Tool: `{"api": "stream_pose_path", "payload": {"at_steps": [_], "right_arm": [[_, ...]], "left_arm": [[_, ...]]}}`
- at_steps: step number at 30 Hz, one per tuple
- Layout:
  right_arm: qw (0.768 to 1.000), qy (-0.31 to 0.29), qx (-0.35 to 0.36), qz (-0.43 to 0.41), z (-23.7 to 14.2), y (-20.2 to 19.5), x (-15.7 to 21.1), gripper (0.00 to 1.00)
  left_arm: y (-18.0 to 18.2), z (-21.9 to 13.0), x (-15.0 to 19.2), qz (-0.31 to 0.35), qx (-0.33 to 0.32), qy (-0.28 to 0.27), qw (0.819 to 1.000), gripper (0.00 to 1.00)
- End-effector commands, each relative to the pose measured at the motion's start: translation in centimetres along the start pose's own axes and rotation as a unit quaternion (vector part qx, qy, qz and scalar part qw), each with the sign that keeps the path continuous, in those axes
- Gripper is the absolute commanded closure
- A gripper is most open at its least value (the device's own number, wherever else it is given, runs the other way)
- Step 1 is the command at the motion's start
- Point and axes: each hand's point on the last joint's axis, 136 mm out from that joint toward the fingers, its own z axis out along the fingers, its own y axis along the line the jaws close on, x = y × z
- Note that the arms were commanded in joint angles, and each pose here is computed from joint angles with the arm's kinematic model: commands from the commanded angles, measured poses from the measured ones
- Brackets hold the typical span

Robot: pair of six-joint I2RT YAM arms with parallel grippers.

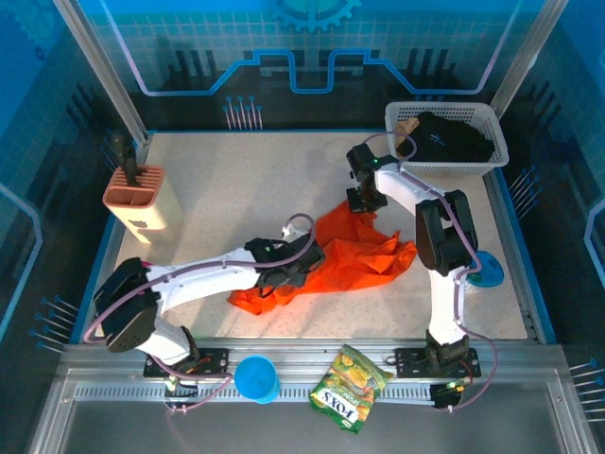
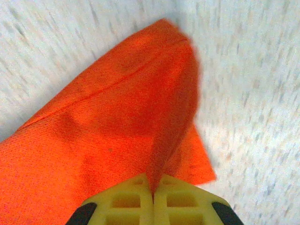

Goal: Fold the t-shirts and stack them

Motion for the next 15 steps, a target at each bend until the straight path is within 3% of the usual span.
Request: {"api": "stream_pose_path", "payload": {"at_steps": [1,4,8,11,12,13,14,15], "right_arm": [[0.998,-0.059,-0.005,-0.023,-2.5,0.8,-4.8,1.0],[0.994,-0.106,-0.006,-0.042,-4.1,1.2,-9.0,1.0],[0.986,-0.154,0.017,-0.061,-4.3,0.4,-14.2,1.0],[0.976,-0.189,0.082,-0.075,-3.8,-1.4,-17.3,1.0],[0.971,-0.201,0.104,-0.076,-3.9,-2.0,-18.1,0.87],[0.968,-0.206,0.117,-0.078,-3.6,-2.4,-18.5,0.69],[0.966,-0.211,0.126,-0.079,-3.6,-2.6,-18.8,0.44],[0.966,-0.212,0.126,-0.079,-3.7,-2.7,-18.8,0.27]], "left_arm": [[-3.3,2.2,-0.8,-0.01,0.037,0.01,0.999,0.71],[-5.8,3.8,-0.1,-0.006,0.054,0.032,0.998,0.89],[-7.9,4.3,0.4,0.012,0.055,0.029,0.998,0.95],[-8.0,4.5,1.0,0.023,0.047,0.03,0.998,0.98],[-7.9,4.4,1.2,0.027,0.04,0.029,0.998,0.98],[-7.7,4.4,1.5,0.034,0.034,0.028,0.998,0.98],[-7.4,4.3,1.7,0.042,0.027,0.028,0.998,0.98],[-7.0,4.2,1.9,0.047,0.018,0.026,0.998,0.98]]}}
